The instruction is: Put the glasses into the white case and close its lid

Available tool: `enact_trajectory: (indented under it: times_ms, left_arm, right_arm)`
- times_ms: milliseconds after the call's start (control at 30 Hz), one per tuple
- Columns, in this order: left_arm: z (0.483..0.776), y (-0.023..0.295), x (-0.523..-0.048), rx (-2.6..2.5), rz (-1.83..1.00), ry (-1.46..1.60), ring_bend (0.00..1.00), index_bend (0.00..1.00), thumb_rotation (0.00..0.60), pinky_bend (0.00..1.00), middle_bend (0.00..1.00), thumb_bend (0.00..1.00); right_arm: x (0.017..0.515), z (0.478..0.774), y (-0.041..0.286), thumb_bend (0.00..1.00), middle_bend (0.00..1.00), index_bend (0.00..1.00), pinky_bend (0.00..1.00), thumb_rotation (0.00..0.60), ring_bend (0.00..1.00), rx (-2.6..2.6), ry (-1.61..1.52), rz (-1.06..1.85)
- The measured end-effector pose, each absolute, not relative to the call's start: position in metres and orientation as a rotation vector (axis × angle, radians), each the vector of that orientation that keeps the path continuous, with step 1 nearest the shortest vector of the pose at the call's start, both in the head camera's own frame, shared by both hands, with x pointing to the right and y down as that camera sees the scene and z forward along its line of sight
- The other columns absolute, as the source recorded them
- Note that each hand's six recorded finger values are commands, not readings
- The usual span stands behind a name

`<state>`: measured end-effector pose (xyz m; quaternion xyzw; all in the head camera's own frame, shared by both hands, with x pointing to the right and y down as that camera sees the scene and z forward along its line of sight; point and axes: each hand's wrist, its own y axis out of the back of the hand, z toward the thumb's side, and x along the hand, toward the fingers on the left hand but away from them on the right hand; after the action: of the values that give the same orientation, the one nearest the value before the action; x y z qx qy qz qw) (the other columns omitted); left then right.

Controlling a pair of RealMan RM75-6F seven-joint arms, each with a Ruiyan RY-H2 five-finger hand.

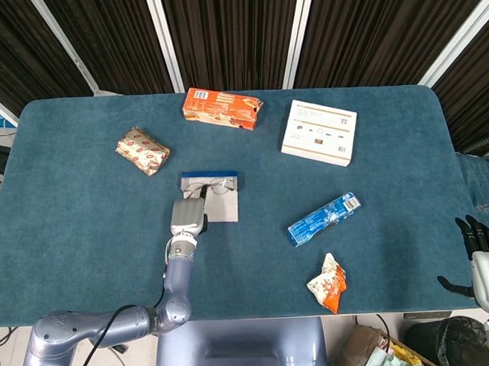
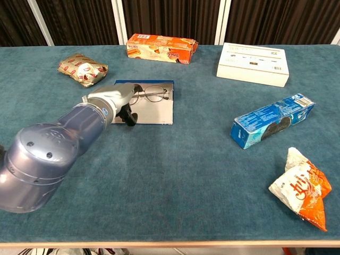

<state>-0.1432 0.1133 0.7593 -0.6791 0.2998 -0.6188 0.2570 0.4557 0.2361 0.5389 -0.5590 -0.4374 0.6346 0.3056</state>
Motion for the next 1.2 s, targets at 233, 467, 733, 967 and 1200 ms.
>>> enact_trajectory:
  times_ms: [233, 467, 733, 967, 1200]
  left_arm:
    - [0.7608, 0.1094, -0.141, -1.814, -1.681, 0.819, 0.87, 0.0, 0.6, 0.85, 0.84, 0.55]
    - [0.7616, 0.1074, -0.1413, -1.805, -1.687, 0.829, 0.87, 0.0, 0.6, 0.85, 0.84, 0.55]
    - [0.7603, 0.1116, -0.1445, -1.808, -1.676, 0.809, 0.87, 0.0, 0.6, 0.85, 0.84, 0.55]
    - [0.7612, 0.1142, -0.1502, -1.806, -1.681, 0.794, 0.87, 0.0, 0.6, 0.85, 0.84, 0.55]
    - [0.7606, 0.1154, -0.1492, -1.81, -1.669, 0.787, 0.87, 0.0, 0.6, 0.85, 0.84, 0.55]
  right_arm:
    - [0.4558, 0.539, 0.2362, 0.2, 0.01, 0.05, 0.16, 0.6, 0.08, -1.481, -1.16, 1.682]
    - [0.4554, 0.539, 0.236, 0.2, 0.01, 0.05, 0.16, 0.6, 0.08, -1.482, -1.159, 1.678]
    - [0.4553, 0.5394, 0.236, 0.2, 0.01, 0.05, 0.16, 0.6, 0.08, -1.482, -1.159, 1.679]
    - [0.4557, 0.5392, 0.2359, 0.2, 0.01, 0.05, 0.16, 0.6, 0.08, -1.478, -1.16, 1.679]
    - [0.4561, 0.539, 0.236, 0.2, 0.01, 0.05, 0.16, 0.6, 0.08, -1.473, -1.161, 1.681]
